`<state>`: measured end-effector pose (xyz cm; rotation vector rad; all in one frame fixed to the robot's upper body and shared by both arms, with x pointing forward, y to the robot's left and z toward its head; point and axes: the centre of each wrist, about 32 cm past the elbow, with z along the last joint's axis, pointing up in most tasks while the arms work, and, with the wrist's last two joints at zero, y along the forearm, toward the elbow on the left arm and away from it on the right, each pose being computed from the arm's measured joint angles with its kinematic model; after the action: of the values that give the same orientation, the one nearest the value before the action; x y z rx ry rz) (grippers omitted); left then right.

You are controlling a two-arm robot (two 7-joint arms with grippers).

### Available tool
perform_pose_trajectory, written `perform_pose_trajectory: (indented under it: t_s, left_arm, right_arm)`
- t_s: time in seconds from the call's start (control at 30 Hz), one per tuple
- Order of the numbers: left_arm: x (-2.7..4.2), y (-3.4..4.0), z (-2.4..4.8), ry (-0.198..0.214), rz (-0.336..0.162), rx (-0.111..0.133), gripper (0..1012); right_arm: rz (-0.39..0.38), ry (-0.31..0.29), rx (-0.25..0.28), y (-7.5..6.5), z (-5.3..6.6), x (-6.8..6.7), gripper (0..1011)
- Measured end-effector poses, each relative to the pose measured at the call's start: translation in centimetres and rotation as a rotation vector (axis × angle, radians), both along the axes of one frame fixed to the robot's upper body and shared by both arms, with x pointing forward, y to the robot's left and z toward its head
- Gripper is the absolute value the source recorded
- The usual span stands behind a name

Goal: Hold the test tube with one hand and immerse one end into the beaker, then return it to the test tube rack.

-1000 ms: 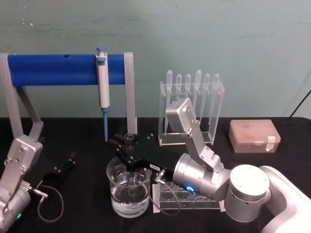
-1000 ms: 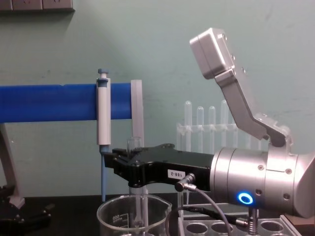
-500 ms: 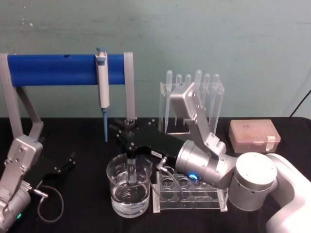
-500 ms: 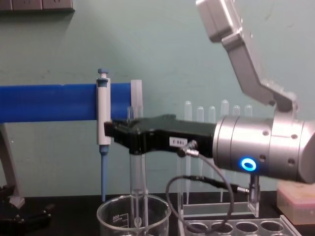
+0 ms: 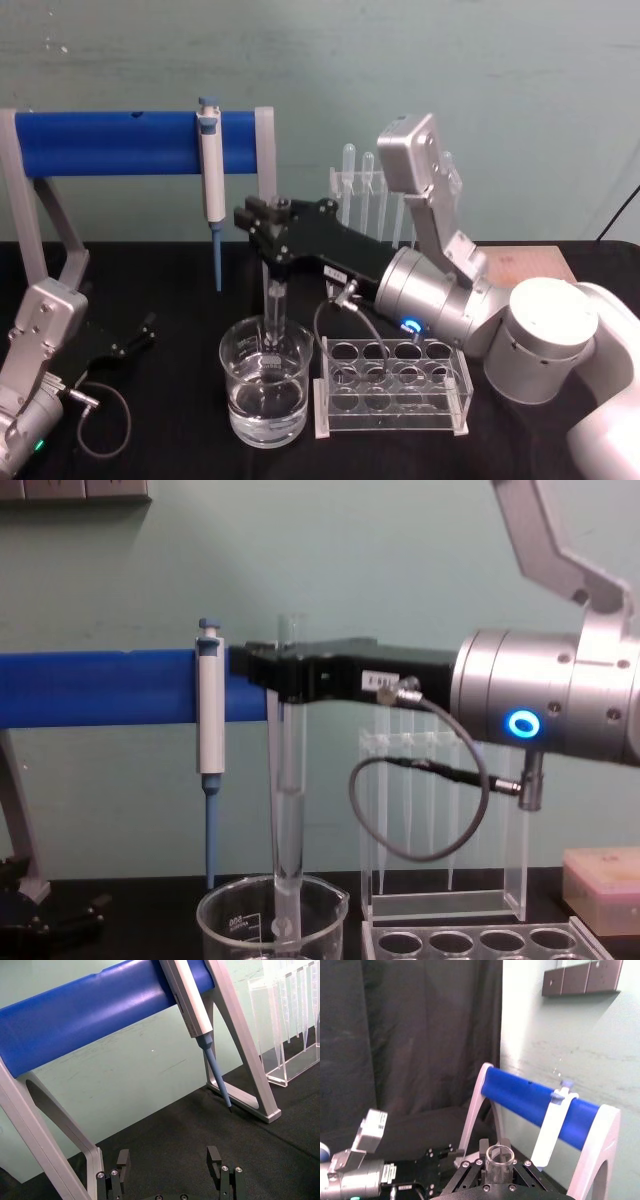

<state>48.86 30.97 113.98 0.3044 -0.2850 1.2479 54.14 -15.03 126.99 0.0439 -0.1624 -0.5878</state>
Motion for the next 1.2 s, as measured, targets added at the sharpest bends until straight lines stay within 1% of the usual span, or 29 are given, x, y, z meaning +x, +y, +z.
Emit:
perform_pose_trajectory:
  t_s: [0.03, 0.17, 0.27, 0.37, 0.47, 0.53, 0.57, 0.6, 0.63, 0.7, 0.8, 0.83, 0.9, 1.03, 1.07, 1.1, 1.2]
  left_arm:
    - [0.0, 0.0, 0.0, 0.0, 0.0, 0.0, 1000]
    - [0.0, 0.0, 0.0, 0.0, 0.0, 0.0, 1000]
    - [0.0, 0.0, 0.0, 0.0, 0.0, 0.0, 1000]
    - [0.0, 0.0, 0.0, 0.0, 0.0, 0.0, 1000]
    - [0.0, 0.0, 0.0, 0.0, 0.0, 0.0, 1000]
    - [0.0, 0.0, 0.0, 0.0, 0.0, 0.0, 1000]
    - [0.0, 0.0, 0.0, 0.0, 0.0, 0.0, 1000]
    - [0.0, 0.0, 0.0, 0.0, 0.0, 0.0, 1000]
    - [0.0, 0.0, 0.0, 0.0, 0.0, 0.0, 1000]
    - [0.0, 0.0, 0.0, 0.0, 0.0, 0.0, 1000]
    - [0.0, 0.0, 0.0, 0.0, 0.0, 0.0, 1000]
    - [0.0, 0.0, 0.0, 0.0, 0.0, 0.0, 1000]
    - [0.0, 0.0, 0.0, 0.0, 0.0, 0.0, 1000]
    - [0.0, 0.0, 0.0, 0.0, 0.0, 0.0, 1000]
    - [0.0, 0.0, 0.0, 0.0, 0.0, 0.0, 1000]
    - [0.0, 0.0, 0.0, 0.0, 0.0, 0.0, 1000]
    - [0.0, 0.0, 0.0, 0.0, 0.0, 0.0, 1000]
  right_arm:
    - [-0.002, -0.007, 0.005, -0.1, 0.3, 0.0, 135]
    - [-0.01, -0.021, 0.016, -0.5, 0.9, -0.1, 135]
    - [-0.023, -0.043, 0.025, -1.1, 1.8, -0.2, 135]
    - [-0.035, -0.056, 0.027, -1.6, 2.2, -0.3, 135]
    - [-0.045, -0.061, 0.028, -2.0, 2.4, -0.5, 135]
    - [-0.057, -0.064, 0.024, -2.7, 2.5, -0.8, 135]
    - [-0.066, -0.065, 0.021, -3.0, 2.5, -0.9, 135]
    - [-0.066, -0.065, 0.021, -3.0, 2.5, -0.9, 135]
    - [-0.076, -0.065, 0.017, -3.5, 2.5, -1.2, 135]
    - [-0.083, -0.065, 0.012, -3.9, 2.4, -1.4, 135]
    - [-0.105, -0.064, 0.0, -4.9, 2.3, -2.1, 135]
    - [-0.105, -0.064, 0.0, -4.9, 2.3, -2.1, 135]
    - [-0.124, -0.06, -0.008, -5.6, 2.0, -2.7, 135]
    - [-0.142, -0.054, -0.012, -6.3, 1.5, -3.2, 135]
    - [-0.151, -0.048, -0.014, -6.6, 1.2, -3.6, 135]
    - [-0.151, -0.048, -0.014, -6.6, 1.2, -3.6, 135]
    - [-0.164, -0.043, -0.021, -7.0, 0.5, -4.1, 135]
